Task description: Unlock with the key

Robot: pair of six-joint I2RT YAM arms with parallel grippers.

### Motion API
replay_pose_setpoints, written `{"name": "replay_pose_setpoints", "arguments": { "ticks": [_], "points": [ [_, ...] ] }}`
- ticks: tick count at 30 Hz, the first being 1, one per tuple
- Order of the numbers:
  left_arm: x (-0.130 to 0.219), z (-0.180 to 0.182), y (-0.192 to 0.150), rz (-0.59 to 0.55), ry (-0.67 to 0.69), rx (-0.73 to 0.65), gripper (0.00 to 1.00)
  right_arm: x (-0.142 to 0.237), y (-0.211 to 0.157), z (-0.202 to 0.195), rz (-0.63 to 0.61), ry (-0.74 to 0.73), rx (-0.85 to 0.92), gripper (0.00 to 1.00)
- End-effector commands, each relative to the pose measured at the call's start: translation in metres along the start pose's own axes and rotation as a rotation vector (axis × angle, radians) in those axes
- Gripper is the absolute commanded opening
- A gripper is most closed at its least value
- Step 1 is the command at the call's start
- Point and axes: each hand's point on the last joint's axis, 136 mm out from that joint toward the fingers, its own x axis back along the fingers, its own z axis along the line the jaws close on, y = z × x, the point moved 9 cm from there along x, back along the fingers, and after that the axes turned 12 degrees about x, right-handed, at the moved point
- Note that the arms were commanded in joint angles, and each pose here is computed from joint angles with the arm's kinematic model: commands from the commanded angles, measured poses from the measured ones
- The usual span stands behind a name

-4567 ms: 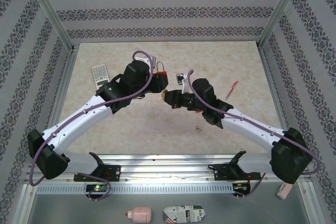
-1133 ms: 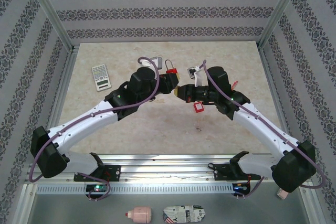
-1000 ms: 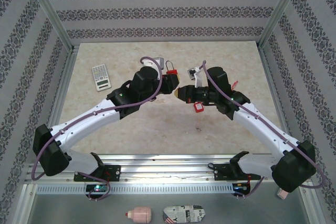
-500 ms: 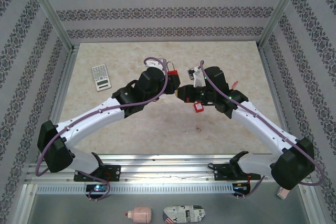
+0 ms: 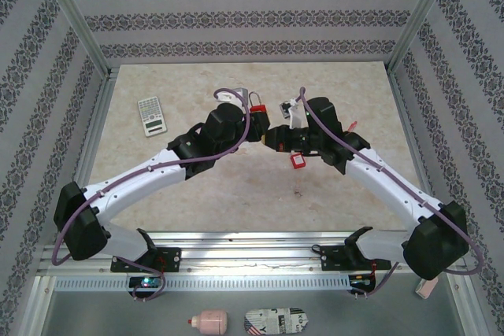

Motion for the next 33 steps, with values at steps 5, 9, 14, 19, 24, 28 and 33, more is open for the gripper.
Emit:
{"name": "replay_pose_setpoints", "arguments": {
  "ticks": [5, 9, 14, 19, 24, 28, 33],
  "points": [
    [0.001, 0.024, -0.095, 0.505, 0.086, -0.077, 0.00, 0.055, 0.099, 0.068, -0.495, 0.164, 0.362, 0.00],
    [0.004, 0.040, -0.100, 0.510, 0.166, -0.108, 0.00, 0.061, 0.101, 0.066, -0.490, 0.154, 0.364, 0.00],
    [-0.002, 0.040, -0.111, 0.555, 0.122, -0.067, 0.00, 0.060, 0.103, 0.065, -0.500, 0.177, 0.351, 0.00],
    [0.003, 0.032, -0.105, 0.535, 0.114, -0.083, 0.00, 0.061, 0.101, 0.065, -0.497, 0.168, 0.361, 0.00],
    [0.010, 0.037, -0.091, 0.494, 0.132, -0.056, 0.00, 0.063, 0.090, 0.057, -0.477, 0.153, 0.348, 0.18],
    [0.011, 0.036, -0.086, 0.475, 0.130, -0.038, 0.00, 0.060, 0.082, 0.051, -0.446, 0.158, 0.331, 0.24],
    [0.013, 0.035, -0.075, 0.440, 0.117, -0.012, 0.00, 0.055, 0.077, 0.045, -0.417, 0.159, 0.307, 0.27]
  ]
}}
